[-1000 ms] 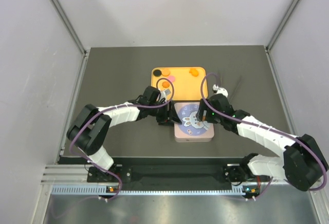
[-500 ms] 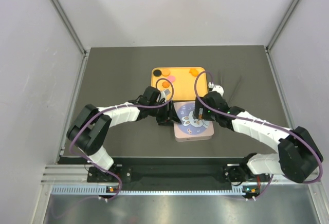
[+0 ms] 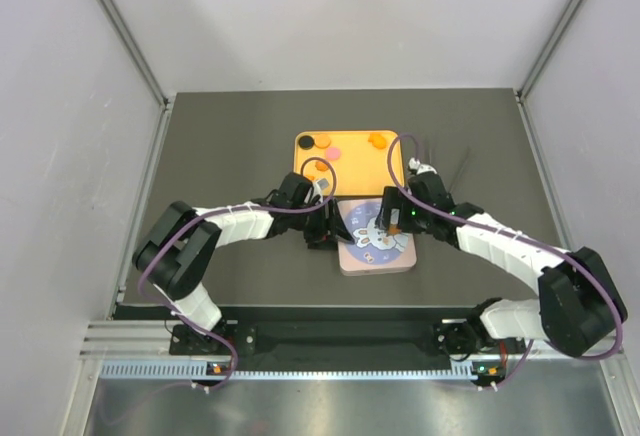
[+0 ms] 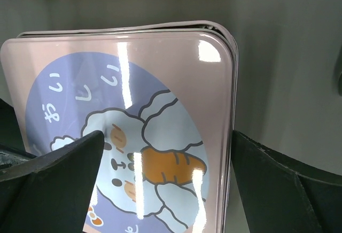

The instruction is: Pack the cookies

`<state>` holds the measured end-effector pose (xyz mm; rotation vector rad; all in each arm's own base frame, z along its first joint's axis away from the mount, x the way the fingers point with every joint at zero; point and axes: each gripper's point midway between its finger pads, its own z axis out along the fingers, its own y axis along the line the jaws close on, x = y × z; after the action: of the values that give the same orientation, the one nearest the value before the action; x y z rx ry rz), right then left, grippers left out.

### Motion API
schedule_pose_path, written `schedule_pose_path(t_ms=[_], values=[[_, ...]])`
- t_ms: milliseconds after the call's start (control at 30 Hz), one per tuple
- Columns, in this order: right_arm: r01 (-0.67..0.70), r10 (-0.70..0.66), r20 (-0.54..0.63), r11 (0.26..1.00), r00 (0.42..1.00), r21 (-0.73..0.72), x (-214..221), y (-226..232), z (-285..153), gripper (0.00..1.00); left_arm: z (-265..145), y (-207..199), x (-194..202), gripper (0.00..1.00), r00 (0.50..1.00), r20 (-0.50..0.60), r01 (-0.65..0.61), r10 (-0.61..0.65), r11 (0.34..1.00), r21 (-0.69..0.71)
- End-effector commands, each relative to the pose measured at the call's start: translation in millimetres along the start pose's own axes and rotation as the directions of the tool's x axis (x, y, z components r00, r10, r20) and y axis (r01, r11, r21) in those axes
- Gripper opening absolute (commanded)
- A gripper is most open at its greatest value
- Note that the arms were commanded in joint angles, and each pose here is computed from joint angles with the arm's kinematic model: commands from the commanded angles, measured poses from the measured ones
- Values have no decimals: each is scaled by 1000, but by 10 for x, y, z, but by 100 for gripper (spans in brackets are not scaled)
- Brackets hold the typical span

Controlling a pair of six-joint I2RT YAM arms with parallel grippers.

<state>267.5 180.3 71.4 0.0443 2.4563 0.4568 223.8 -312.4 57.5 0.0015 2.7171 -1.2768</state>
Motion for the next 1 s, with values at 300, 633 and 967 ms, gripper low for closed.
schedule_pose_path(t_ms=[300,633,967], values=[[-3,2,-17,996,1000,-88,-452,91,171,99,51,9,-13,68,999,33,30,-30,1000,10],[31,-32,-59,999,998,-18,-478,-20,417,94,-202,-122,-320,75,991,104,-76,82,995,-61],[58,-59,-70,998,996,-26,-527,14,437,95,-519,-60,-681,77,965,211,-117,156,976,-184]])
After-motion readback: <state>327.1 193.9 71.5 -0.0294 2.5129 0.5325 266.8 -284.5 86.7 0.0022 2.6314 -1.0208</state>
